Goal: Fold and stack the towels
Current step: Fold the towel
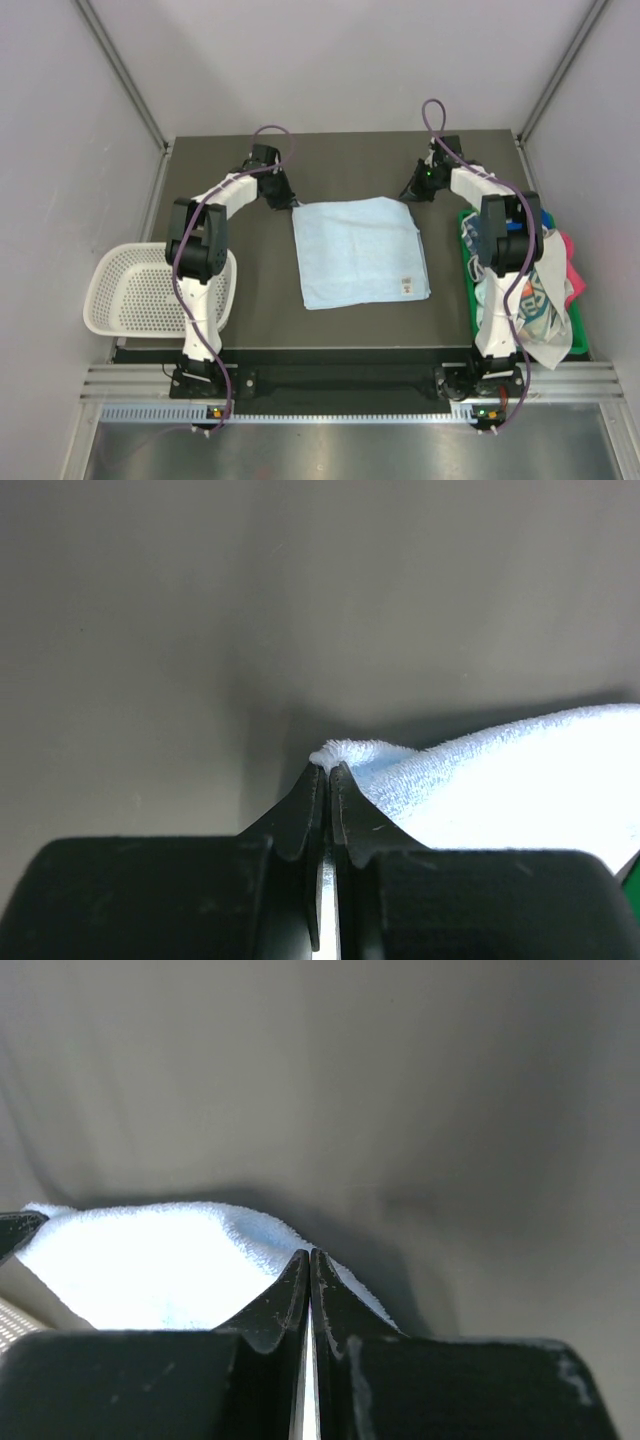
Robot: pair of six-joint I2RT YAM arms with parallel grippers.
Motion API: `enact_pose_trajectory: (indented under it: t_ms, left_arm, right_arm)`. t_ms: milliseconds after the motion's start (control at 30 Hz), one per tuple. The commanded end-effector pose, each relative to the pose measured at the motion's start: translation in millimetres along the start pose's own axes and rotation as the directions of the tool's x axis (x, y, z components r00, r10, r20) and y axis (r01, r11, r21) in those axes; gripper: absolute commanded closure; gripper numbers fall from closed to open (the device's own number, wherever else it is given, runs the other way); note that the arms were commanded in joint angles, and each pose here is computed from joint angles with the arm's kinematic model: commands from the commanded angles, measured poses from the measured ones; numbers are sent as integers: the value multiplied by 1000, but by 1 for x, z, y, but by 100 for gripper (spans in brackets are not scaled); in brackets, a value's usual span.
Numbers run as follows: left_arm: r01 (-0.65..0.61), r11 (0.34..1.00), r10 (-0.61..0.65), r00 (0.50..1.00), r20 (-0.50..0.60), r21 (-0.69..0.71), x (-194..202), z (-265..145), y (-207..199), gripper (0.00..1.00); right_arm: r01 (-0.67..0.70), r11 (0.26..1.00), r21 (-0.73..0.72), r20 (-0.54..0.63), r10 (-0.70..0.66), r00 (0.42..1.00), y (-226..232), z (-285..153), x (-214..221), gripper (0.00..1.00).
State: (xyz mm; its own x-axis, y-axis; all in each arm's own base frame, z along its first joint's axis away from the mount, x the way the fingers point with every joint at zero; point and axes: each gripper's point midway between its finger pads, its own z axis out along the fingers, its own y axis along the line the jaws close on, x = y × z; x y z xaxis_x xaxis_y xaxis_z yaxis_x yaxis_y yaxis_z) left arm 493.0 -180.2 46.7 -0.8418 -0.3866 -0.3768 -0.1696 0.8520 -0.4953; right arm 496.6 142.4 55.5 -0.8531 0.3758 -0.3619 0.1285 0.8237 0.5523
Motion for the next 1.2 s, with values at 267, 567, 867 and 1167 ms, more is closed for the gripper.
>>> enact_pose_trajectory:
  t_ms: [267,567,867,1167]
  left_arm:
    - [-50,999,51,997,60,-8,-23,-19,-12,98]
    - [-39,999,39,998,44,13,-20,-10,-15,98]
    - [-45,999,45,998,44,14,-19,-11,-16,98]
    - [-57,998,58,996,62,-4,-19,-19,-13,99]
  right_arm:
    - [108,992,70,107,-115,988,16,-36,-24,57]
    - [147,989,19,30,-148,989,22,-14,10,39]
    - [160,986,49,83,-164,983,28,-16,-5,82]
    - [223,957,186,236,-264,935,24,-53,-33,94]
